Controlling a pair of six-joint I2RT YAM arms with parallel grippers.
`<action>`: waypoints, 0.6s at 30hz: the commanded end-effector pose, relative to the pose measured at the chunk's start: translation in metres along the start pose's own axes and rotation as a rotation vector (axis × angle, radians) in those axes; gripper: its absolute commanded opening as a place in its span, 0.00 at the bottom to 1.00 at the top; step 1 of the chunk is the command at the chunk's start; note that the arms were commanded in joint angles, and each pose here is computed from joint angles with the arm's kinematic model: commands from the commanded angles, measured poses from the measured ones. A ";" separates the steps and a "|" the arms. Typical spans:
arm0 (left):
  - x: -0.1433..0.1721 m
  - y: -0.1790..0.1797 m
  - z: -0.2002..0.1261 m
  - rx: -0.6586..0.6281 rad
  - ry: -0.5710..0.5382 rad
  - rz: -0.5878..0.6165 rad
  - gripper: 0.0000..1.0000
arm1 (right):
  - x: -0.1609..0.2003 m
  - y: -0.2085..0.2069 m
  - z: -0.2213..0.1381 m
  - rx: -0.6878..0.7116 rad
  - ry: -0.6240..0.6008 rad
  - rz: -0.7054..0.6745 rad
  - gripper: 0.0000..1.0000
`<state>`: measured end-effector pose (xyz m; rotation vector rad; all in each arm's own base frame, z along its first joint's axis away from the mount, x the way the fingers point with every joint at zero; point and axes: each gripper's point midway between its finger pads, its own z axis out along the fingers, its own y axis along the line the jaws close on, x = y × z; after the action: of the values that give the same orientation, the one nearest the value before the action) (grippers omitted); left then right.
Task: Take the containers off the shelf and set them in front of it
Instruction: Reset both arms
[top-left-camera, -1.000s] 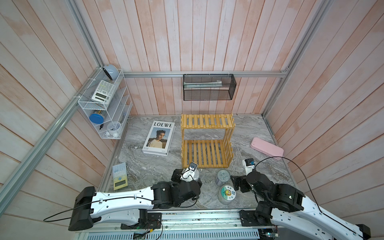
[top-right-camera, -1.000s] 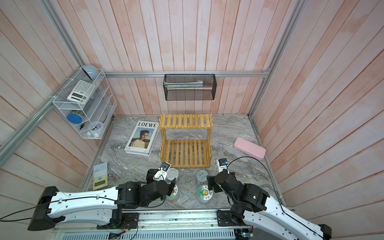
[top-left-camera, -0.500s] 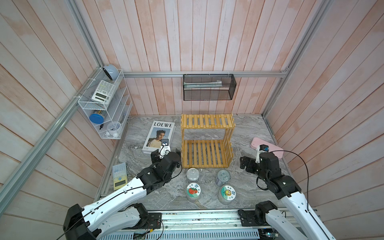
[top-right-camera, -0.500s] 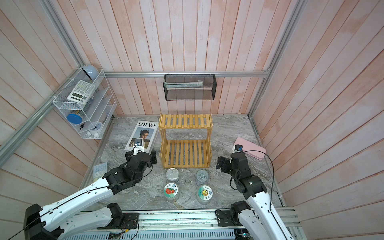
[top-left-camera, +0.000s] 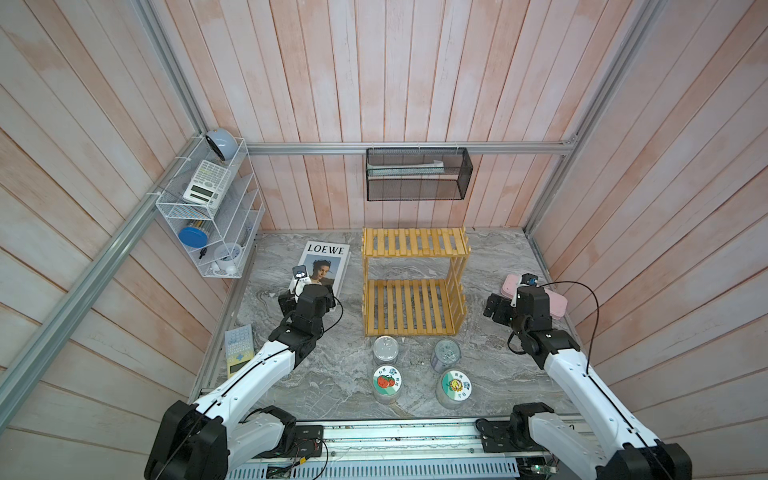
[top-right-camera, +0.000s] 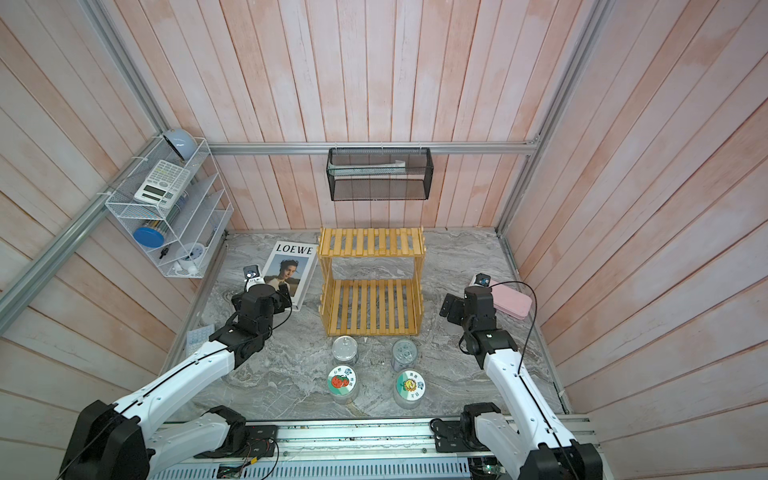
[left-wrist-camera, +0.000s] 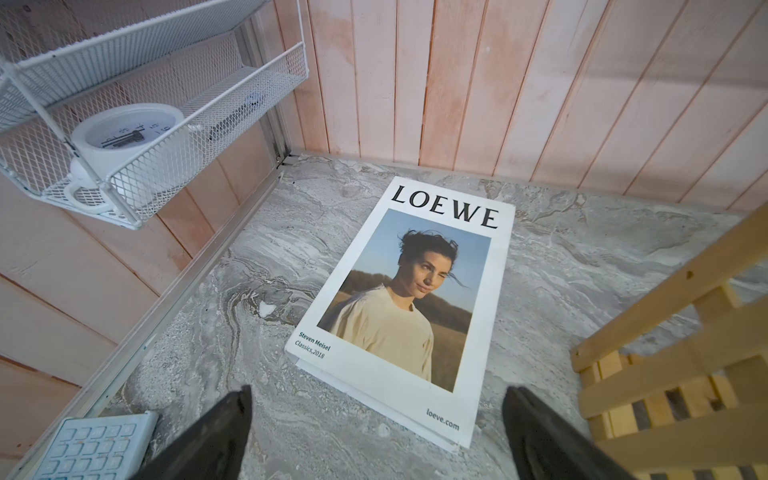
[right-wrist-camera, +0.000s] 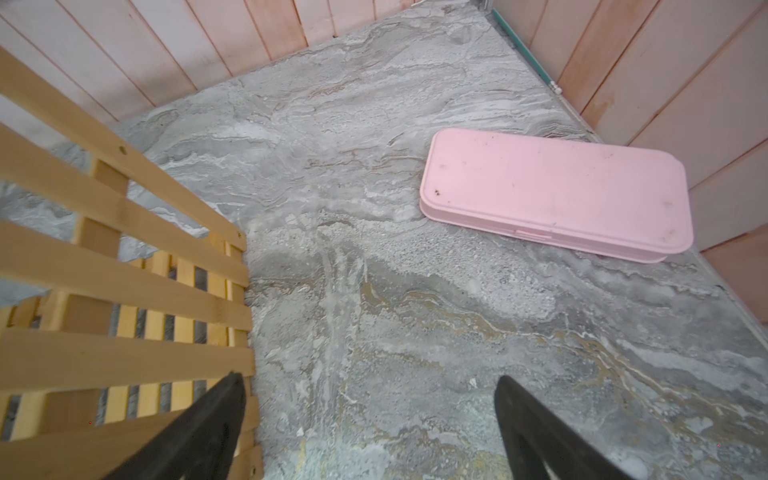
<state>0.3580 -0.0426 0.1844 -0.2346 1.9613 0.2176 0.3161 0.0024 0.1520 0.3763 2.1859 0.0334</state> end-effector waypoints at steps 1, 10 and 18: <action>-0.002 -0.006 0.018 0.029 -0.052 0.042 1.00 | -0.018 -0.022 0.013 0.128 -0.094 -0.016 0.98; 0.001 0.024 0.037 -0.041 -0.106 0.072 1.00 | -0.019 -0.038 0.042 0.229 -0.217 -0.074 0.98; 0.014 0.047 0.047 -0.062 -0.185 0.074 1.00 | -0.015 -0.041 0.071 0.278 -0.250 -0.115 0.98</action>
<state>0.3729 0.0200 0.1405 -0.2227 1.8746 0.3556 0.3558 -0.0428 0.0968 0.3818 2.0673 -0.3277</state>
